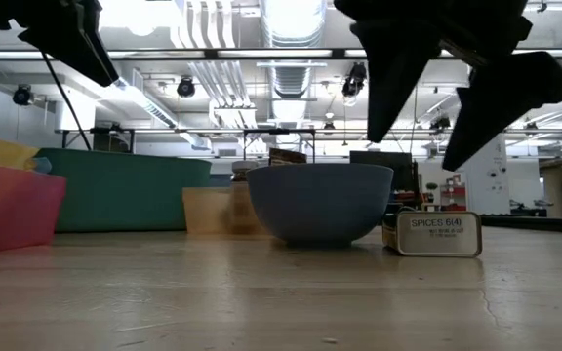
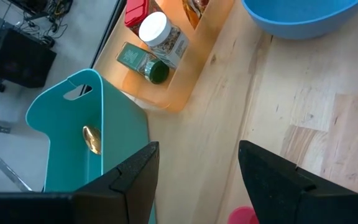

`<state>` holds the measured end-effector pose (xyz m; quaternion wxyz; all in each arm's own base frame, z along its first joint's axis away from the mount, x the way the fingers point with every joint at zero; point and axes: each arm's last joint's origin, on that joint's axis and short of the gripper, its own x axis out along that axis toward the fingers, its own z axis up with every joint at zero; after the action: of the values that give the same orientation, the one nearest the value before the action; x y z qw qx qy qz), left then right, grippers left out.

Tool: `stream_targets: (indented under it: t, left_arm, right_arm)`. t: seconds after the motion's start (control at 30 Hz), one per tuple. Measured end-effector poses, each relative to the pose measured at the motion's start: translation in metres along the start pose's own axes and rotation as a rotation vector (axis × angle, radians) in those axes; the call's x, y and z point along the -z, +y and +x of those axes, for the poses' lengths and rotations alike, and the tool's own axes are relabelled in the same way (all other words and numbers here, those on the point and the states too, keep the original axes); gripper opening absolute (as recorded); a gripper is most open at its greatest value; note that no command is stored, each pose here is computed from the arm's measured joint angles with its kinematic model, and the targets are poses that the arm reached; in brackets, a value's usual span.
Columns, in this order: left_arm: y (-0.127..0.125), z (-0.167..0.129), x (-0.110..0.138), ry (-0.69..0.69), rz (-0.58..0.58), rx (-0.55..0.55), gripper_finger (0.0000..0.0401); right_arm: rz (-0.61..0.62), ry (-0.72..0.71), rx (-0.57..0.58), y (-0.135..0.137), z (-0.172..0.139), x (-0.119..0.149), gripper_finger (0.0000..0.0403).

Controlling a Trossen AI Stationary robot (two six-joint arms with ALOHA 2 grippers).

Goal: Pick & Place Food Item
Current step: Put the green spice can into the orange bin

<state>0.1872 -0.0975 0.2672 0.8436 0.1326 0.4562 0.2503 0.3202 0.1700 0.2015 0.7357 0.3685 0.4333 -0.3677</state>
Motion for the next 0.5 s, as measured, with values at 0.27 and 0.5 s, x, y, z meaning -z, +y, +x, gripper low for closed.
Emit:
stream_targets:
  t: [0.27, 0.5]
  left_arm:
    - [0.000, 0.000, 0.000, -0.002, -0.002, 0.001, 0.0220]
    - [-0.001, 0.000, -0.001, -0.008, -0.010, 0.007, 0.0220]
  right_arm:
    - [-0.076, 0.015, -0.120, 0.011, 0.000, 0.004, 0.0391]
    - [0.126, -0.047, -0.004, -0.004, 0.005, 0.004, 0.0391]
